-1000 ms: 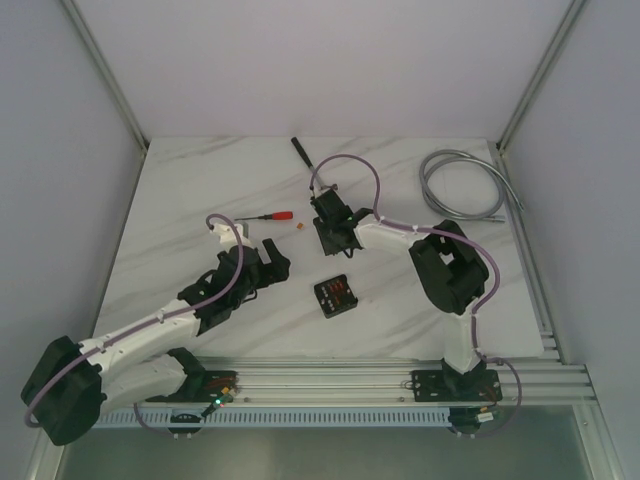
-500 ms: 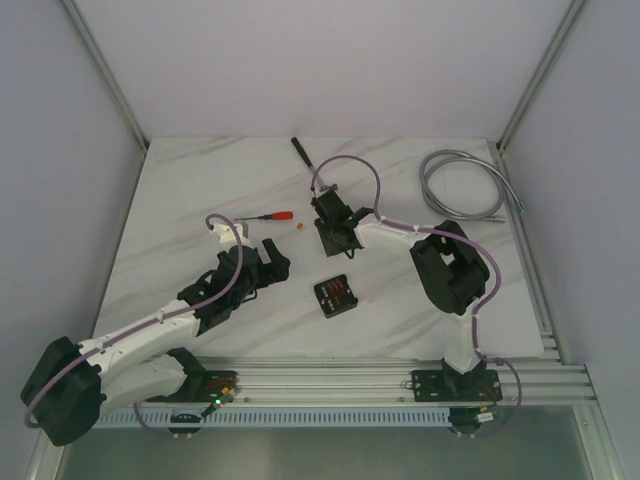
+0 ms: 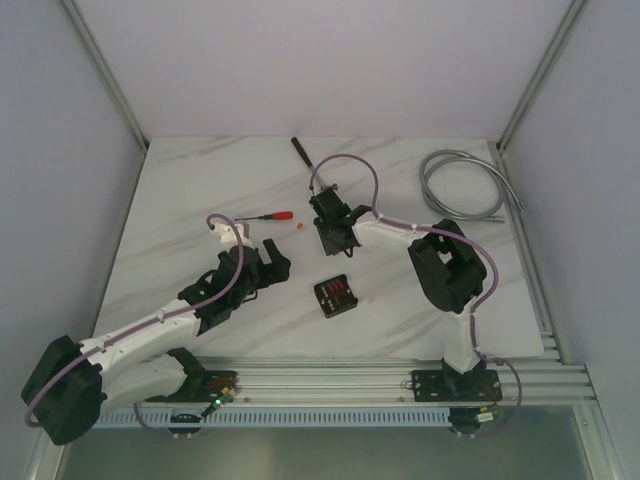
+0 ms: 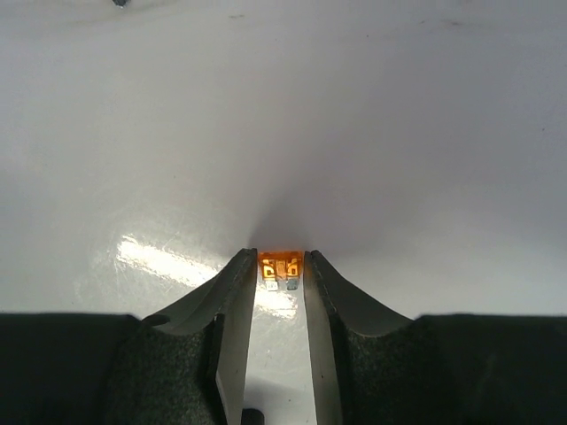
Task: Snap on the fuse box
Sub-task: Pick up the fuse from the center of the board.
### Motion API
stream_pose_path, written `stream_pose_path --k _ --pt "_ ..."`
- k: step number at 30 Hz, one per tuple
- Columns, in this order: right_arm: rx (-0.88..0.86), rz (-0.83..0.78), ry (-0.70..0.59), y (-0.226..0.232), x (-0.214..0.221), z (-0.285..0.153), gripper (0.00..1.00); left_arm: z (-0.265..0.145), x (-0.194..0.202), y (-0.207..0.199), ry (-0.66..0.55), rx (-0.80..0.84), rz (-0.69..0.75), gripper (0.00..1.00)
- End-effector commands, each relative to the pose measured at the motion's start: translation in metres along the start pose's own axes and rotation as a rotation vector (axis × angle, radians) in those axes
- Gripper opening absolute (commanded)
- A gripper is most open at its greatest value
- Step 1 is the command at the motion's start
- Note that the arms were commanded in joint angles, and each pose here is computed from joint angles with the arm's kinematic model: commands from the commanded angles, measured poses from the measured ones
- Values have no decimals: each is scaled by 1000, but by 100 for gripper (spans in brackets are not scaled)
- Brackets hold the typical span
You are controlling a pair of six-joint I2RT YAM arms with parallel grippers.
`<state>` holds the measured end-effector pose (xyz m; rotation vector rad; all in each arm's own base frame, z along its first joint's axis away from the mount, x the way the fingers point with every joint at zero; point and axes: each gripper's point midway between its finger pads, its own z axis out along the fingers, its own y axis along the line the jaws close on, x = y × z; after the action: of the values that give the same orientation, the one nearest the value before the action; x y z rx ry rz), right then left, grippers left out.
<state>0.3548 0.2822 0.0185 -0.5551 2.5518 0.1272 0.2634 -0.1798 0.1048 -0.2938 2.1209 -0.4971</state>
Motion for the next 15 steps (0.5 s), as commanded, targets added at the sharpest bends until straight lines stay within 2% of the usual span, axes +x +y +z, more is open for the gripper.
stream_pose_path --k 1,4,8,15 --pt "37 -16 89 -3 26 20 32 2 -10 -12 -13 33 -6 100" --pt "38 -17 87 -2 25 22 26 3 -8 -15 -8 45 -3 100" --pt "19 -5 53 4 17 13 23 4 -8 -18 -7 64 -1 98" --pt "-52 63 -103 19 -12 -28 20 8 -12 -31 -25 121 -2 95"
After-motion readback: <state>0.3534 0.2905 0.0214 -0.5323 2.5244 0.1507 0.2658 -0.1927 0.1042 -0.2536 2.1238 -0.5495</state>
